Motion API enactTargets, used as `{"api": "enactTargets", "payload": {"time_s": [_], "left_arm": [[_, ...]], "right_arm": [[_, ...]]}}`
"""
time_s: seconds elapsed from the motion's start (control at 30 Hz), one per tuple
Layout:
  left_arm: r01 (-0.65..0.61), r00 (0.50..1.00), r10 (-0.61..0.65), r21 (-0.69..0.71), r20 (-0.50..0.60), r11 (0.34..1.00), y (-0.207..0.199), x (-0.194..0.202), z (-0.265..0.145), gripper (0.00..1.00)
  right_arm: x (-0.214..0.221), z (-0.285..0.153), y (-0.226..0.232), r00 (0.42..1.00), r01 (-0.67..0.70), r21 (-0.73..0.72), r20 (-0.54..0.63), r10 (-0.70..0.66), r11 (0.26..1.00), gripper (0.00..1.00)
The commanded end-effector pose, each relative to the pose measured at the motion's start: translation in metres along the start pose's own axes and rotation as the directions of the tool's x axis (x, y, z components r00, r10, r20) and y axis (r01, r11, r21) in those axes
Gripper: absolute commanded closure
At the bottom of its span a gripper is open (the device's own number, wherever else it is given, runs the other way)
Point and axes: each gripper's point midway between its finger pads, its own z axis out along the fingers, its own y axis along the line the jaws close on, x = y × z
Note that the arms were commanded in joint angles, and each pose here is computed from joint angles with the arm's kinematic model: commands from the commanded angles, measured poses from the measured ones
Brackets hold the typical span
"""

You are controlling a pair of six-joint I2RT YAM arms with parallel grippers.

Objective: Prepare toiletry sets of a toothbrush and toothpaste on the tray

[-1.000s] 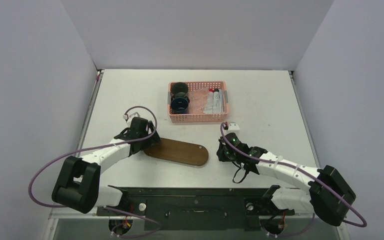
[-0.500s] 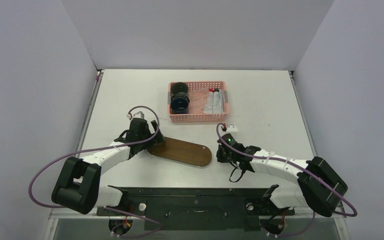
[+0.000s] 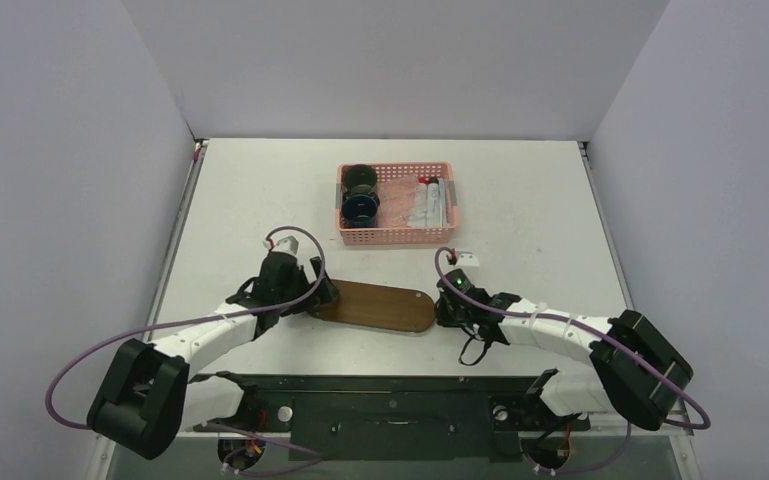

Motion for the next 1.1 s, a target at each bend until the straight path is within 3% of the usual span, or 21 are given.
{"api": "enactTargets", "payload": {"time_s": [0.0,0.7,1.0,1.07], "left_arm": [[-0.001,0.999,0.003,0.033,-0.046,0.999,-0.006,0.02,-0.008,0.06],[-0.029,0.995,0.041,0.118,-0.096,0.993,-0.04,0.055,-0.011,0.06],[-0.059,0.995,0.061,0.029,-0.085,0.998,-0.026,0.051,-0.011,0.0],[-0.07,0.995,0.071,0.006,-0.077,0.998,-0.024,0.047,-0.013,0.03]], "right_arm": [[-0.007,0.001,-0.004,0.999,-0.031,0.013,0.039,0.031,0.999,0.96],[-0.014,-0.015,-0.045,0.996,-0.047,0.138,0.081,0.036,0.989,0.92],[-0.024,-0.023,-0.064,0.995,-0.032,0.23,0.096,0.01,0.973,0.74],[-0.031,-0.028,-0.069,0.993,-0.032,0.26,0.117,0.002,0.965,0.68]]}}
